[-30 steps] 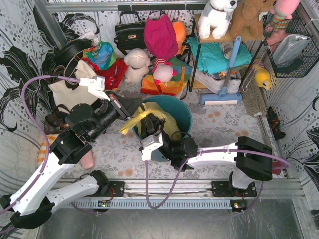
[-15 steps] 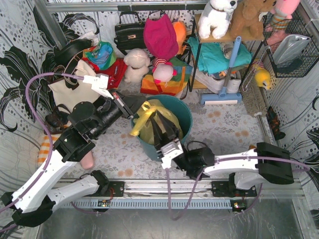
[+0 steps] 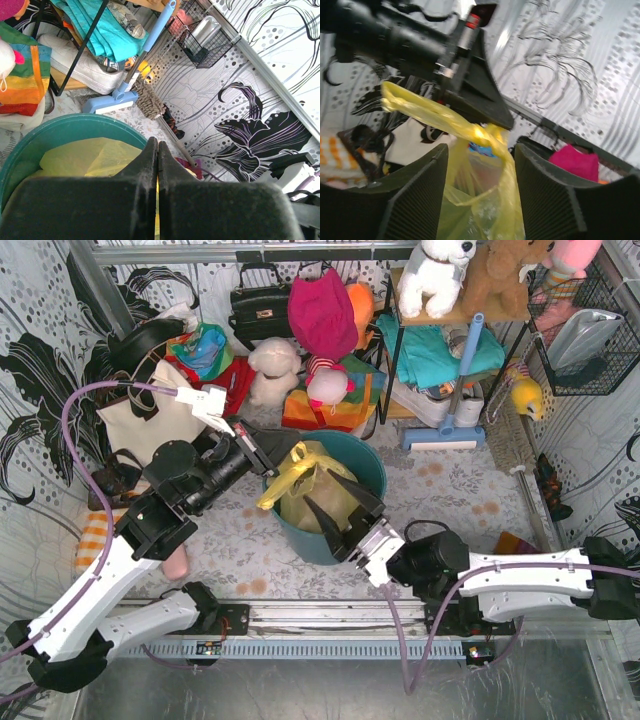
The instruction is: Tie the trash bag
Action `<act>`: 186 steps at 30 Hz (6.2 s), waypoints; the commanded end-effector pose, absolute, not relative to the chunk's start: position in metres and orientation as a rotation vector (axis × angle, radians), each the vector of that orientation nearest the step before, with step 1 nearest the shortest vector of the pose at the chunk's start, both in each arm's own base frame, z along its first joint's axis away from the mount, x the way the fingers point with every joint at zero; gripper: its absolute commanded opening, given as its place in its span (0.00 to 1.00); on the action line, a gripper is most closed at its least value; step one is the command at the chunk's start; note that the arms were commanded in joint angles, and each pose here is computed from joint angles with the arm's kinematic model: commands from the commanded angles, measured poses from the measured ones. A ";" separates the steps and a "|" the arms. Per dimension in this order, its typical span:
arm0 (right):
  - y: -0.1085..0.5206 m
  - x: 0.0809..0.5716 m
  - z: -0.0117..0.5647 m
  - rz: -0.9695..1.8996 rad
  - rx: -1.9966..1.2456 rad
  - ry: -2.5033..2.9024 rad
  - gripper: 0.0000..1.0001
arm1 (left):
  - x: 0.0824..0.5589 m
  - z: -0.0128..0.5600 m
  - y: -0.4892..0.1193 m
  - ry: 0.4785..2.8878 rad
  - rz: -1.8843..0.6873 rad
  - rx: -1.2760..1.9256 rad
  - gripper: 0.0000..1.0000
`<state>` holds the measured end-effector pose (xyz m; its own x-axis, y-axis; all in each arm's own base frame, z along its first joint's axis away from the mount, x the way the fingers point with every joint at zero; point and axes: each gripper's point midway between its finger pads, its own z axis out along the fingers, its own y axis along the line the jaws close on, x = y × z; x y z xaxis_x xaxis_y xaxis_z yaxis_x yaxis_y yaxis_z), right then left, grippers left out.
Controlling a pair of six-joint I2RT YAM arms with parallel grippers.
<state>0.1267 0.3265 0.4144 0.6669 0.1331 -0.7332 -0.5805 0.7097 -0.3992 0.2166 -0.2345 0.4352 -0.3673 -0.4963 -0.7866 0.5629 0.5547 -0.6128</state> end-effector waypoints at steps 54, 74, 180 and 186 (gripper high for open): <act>0.323 0.106 0.411 0.485 -0.783 0.785 0.00 | 0.240 0.474 -0.234 1.390 -1.004 0.106 0.00; 0.310 0.061 0.319 0.936 -0.914 1.041 0.00 | 0.335 0.409 -0.241 1.571 -0.612 0.125 0.00; 0.319 0.066 0.330 0.859 -0.916 0.950 0.00 | 0.285 0.336 -0.276 2.038 -1.284 -0.208 0.34; 0.318 0.064 0.331 0.881 -0.913 0.959 0.00 | 0.288 0.368 -0.274 1.913 -1.284 -0.128 0.03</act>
<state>0.0645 0.3211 0.3119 0.3337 0.1385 -0.9324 -0.9024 0.3332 -0.2734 0.2828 -0.2738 0.3227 -0.7501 -0.4651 -0.4702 0.1911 0.5282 -0.8274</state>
